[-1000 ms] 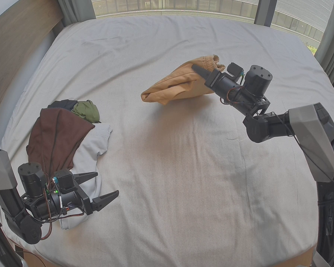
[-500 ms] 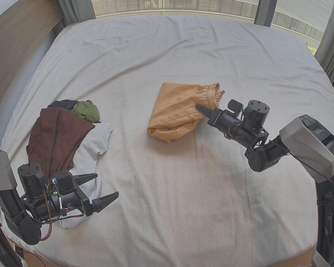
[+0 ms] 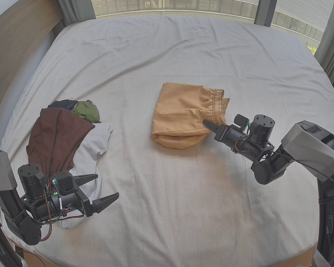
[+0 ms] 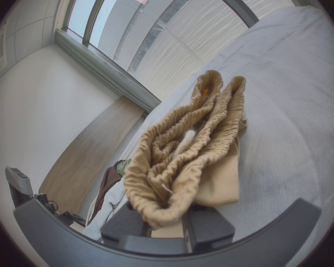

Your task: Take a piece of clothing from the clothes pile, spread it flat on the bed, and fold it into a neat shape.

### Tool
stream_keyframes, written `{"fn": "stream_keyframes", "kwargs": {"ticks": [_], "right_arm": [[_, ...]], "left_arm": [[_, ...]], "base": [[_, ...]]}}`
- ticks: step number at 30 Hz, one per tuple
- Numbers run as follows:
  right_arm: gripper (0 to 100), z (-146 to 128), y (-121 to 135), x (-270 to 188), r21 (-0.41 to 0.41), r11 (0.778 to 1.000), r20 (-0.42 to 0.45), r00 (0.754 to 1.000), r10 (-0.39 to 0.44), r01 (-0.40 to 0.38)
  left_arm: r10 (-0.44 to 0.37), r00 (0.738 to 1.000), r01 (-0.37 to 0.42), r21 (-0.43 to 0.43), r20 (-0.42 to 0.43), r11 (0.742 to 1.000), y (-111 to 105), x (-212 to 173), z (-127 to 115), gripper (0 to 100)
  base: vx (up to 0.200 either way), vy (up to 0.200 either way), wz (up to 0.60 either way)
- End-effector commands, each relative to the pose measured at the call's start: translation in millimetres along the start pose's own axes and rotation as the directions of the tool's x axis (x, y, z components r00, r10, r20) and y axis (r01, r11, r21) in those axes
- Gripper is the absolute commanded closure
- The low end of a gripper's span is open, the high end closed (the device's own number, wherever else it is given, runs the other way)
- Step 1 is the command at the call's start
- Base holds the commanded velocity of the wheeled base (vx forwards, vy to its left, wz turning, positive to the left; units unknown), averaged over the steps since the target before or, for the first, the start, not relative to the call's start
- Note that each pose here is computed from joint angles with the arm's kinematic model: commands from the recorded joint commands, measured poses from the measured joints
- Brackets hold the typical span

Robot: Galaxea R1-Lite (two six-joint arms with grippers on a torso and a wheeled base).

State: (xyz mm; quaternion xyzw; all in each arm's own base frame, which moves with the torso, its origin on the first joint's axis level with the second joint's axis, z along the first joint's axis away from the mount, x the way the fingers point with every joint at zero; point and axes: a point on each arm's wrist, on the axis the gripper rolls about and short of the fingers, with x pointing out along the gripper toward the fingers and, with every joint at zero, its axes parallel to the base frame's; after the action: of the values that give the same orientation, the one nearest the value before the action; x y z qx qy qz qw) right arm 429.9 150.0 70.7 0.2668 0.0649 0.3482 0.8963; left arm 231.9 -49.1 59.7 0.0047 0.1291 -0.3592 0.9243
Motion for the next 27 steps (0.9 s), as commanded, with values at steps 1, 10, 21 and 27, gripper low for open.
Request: {"fn": "stream_keyframes", "kwargs": {"ticks": [1,10,21,27], "right_arm": [[100,-7.5,-8.0,-1.5,0.003,1.0,-0.008,1.0,-0.012,0.012],[0,-8.7,-3.9,-7.4,-0.008,1.0,-0.012,1.0,-0.011,0.011],[0,-18.1,12.0,-34.0,-0.086,0.996,-0.076,0.997,-0.031,0.024],[0,-24.6,23.0,-58.6,-0.102,0.994,-0.139,0.988,-0.061,0.047]], "left_arm": [[0.0,1.0,0.0,-0.002,-0.002,1.0,0.1,0.1,-0.5,0],[-0.004,1.0,0.004,0.0,-0.001,1.0,-0.9,0.5,-0.1,0],[-0.003,1.0,0.003,0.002,0.002,1.0,-0.8,0.0,0.6,0],[0.0,1.0,0.0,0.002,0.004,1.0,0.0,-0.2,0.8,0]], "base": [[0.0,0.0,0.0],[0.0,0.0,0.0],[0.0,0.0,0.0],[0.0,0.0,0.0]]}}
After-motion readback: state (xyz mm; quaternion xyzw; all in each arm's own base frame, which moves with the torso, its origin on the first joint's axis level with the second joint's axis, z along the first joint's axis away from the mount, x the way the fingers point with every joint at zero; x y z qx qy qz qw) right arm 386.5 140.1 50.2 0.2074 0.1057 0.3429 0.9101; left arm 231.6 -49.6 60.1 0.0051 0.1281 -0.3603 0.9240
